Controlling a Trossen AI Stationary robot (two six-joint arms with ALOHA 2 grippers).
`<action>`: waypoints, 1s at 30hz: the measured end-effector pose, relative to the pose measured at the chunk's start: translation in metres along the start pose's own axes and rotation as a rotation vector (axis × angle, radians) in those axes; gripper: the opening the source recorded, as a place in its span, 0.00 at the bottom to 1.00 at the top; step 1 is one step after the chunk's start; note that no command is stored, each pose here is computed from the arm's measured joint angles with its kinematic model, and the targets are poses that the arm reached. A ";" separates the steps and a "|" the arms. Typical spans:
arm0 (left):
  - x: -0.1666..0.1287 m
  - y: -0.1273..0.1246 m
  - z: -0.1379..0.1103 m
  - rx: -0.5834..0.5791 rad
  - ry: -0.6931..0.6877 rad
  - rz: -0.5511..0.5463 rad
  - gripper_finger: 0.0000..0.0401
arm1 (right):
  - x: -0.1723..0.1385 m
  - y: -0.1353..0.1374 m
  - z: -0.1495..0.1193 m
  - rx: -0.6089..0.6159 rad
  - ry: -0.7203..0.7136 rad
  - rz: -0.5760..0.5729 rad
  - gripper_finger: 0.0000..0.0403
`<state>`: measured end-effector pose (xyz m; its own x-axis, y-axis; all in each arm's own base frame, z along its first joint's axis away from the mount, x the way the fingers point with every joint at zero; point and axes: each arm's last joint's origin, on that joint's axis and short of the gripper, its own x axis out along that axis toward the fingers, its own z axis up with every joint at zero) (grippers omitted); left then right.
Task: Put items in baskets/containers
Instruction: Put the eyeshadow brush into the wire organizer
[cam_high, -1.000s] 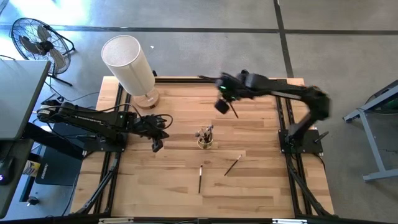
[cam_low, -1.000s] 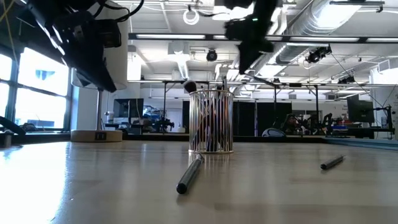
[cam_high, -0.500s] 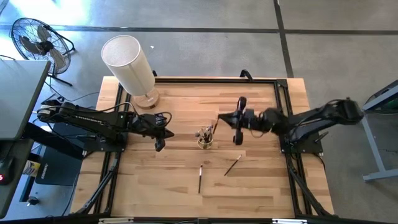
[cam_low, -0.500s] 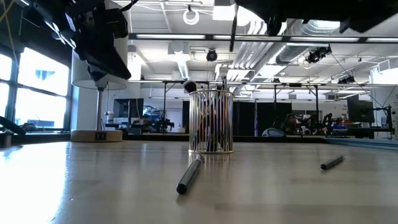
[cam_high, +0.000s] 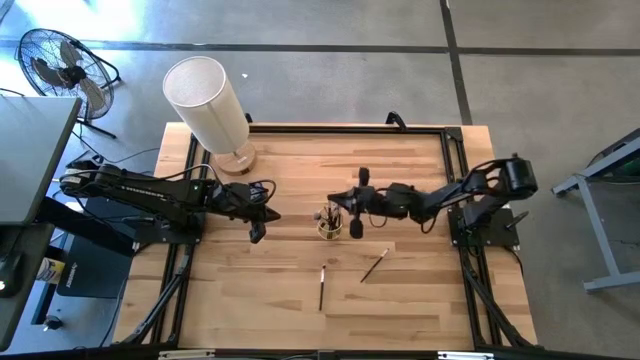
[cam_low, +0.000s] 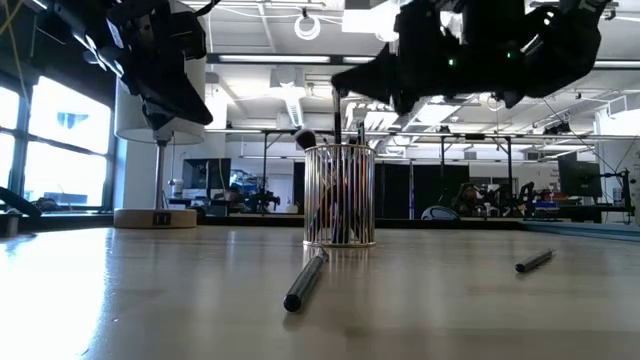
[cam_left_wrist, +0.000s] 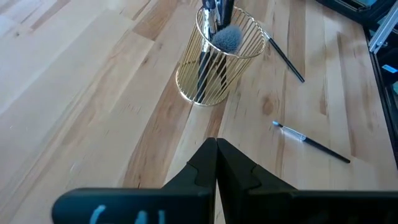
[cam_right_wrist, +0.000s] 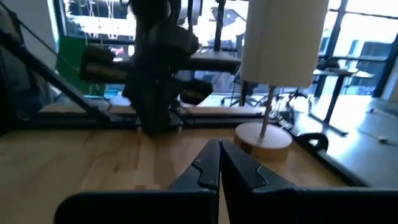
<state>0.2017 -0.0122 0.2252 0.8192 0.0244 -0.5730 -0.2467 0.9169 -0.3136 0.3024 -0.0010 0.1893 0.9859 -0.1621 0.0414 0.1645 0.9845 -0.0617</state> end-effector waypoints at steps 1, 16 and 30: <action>0.000 0.000 0.000 0.000 -0.001 -0.001 0.00 | 0.001 0.000 -0.005 0.017 0.021 0.011 0.00; 0.000 -0.001 0.002 0.000 -0.029 -0.003 0.02 | -0.002 0.009 -0.021 0.144 0.203 0.080 0.21; -0.003 0.000 0.018 -0.055 -0.274 0.162 0.45 | -0.053 -0.008 0.040 0.295 0.318 -0.117 0.37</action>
<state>0.2092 -0.0052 0.2407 0.8742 0.2812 -0.3959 -0.4066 0.8697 -0.2800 0.2473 0.0024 0.2274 0.9292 -0.2410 -0.2800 0.3052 0.9278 0.2144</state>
